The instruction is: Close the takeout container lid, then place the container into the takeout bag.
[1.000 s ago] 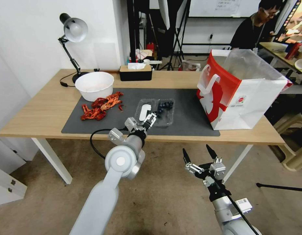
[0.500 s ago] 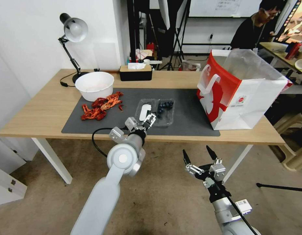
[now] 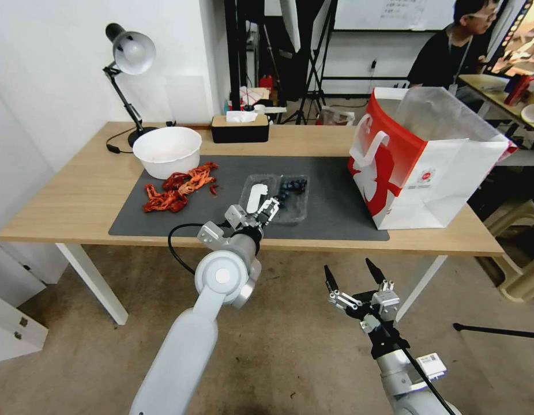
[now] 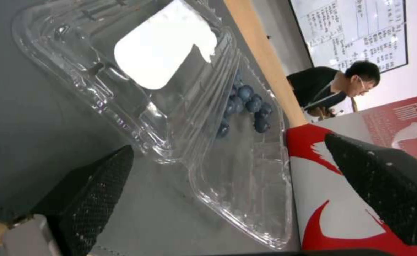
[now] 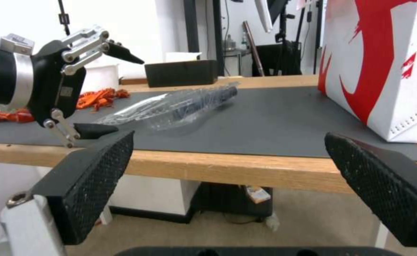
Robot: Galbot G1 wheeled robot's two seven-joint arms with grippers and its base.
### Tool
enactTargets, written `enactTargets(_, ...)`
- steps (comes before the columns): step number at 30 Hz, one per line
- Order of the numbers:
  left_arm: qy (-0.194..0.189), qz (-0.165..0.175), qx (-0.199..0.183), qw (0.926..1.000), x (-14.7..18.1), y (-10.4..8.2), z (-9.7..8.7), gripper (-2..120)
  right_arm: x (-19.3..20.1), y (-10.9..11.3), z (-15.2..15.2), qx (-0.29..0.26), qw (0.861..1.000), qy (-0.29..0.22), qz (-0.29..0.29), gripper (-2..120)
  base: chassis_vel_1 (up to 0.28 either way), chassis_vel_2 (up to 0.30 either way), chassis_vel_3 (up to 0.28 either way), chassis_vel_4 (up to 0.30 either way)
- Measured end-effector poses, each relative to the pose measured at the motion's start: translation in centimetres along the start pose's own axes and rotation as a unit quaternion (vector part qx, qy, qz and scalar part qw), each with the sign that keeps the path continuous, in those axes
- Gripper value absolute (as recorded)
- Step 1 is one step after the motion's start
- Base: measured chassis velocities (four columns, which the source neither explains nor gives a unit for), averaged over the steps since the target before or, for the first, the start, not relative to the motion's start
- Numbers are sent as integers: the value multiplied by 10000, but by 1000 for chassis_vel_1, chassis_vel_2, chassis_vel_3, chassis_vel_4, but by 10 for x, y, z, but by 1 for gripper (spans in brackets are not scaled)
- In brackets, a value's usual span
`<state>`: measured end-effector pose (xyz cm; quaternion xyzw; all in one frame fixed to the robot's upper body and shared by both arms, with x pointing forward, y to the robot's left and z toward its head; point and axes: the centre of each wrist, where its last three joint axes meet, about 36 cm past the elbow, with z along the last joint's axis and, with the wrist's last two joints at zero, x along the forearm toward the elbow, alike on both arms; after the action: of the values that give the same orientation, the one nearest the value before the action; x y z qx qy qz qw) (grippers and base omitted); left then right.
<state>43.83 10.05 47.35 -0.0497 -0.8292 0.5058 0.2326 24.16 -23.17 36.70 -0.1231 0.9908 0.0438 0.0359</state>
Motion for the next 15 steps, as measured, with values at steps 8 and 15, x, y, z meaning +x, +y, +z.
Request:
enactTargets(8, -22, 45, 44, 10000, -1, 2, 1, 100, 6, 2, 2, 3, 10000, 31, 10, 100, 0, 0, 0, 0)
enactTargets(15, -25, -29, 71, 10000, -2, 2, 1, 100, 7, 3, 1, 13, 10000, 33, 15, 100, 0, 0, 0, 0)
